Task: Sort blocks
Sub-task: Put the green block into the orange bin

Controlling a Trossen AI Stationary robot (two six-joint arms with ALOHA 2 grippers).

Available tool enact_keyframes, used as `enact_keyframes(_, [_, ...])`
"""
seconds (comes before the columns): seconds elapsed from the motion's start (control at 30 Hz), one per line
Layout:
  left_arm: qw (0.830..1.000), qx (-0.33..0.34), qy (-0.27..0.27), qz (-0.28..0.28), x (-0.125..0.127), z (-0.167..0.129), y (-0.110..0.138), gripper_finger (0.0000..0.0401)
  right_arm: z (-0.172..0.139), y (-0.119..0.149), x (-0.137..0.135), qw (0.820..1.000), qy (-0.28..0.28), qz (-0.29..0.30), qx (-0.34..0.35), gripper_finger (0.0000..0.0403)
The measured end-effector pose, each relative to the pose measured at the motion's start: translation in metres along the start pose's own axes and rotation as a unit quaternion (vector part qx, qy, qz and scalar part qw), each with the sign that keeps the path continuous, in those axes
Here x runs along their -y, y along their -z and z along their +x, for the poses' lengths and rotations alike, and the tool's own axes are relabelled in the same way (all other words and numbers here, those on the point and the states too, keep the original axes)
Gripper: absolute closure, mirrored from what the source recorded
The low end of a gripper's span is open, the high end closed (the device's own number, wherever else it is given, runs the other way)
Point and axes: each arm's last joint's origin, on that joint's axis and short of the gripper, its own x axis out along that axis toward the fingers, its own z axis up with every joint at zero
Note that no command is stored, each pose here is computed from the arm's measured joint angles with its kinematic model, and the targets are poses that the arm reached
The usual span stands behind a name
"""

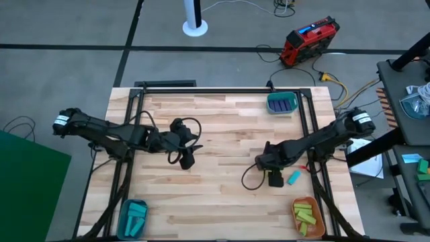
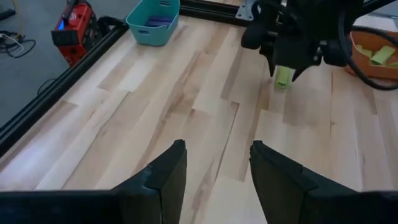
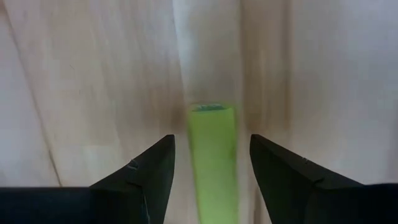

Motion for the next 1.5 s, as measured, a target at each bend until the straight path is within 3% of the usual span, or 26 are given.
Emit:
enact_keyframes(0.23, [1.0,-0.002,-0.001,0.008,0.0,0.0,0.0,0.0247,0.018,-0.005,0.0,1.0,0.012,0.005,-0.024,0.0218])
enact_keyframes(0.47, [1.0,0.001,-0.011,0.022,-0.001,0.0,0.0,0.0247,0.026,-0.006,0.001,0.999,0.024,0.011,-0.035,0.0314])
enact_keyframes(0.57, [0.999,0.005,-0.022,0.024,-0.001,0.0,0.0,0.0247,0.02,-0.006,0.0,0.999,0.017,0.023,-0.021,0.0315])
enact_keyframes(0.77, [0.999,0.008,-0.03,0.032,-0.002,0.0,0.0,0.0247,-0.029,-0.001,-0.005,0.996,0.0,0.093,0.012,0.0315])
enact_keyframes(0.97, [0.999,0.01,-0.031,0.036,-0.002,0.0,-0.001,0.0247,-0.091,0.01,-0.026,0.975,-0.132,0.166,0.068,0.0315])
enact_keyframes(1.03, [0.999,0.011,-0.032,0.037,-0.002,0.0,-0.001,0.0247,-0.105,0.018,-0.035,0.968,-0.154,0.184,0.081,0.0315])
enact_keyframes(1.27, [0.998,0.011,-0.033,0.045,-0.002,0.0,-0.001,0.0247,-0.112,0.058,-0.084,0.978,-0.171,0.113,0.044,0.0315])
enact_keyframes(1.5, [0.998,0.011,-0.033,0.049,-0.002,0.0,-0.001,0.0247,-0.087,0.099,-0.113,0.99,-0.112,0.079,-0.041,0.0294])
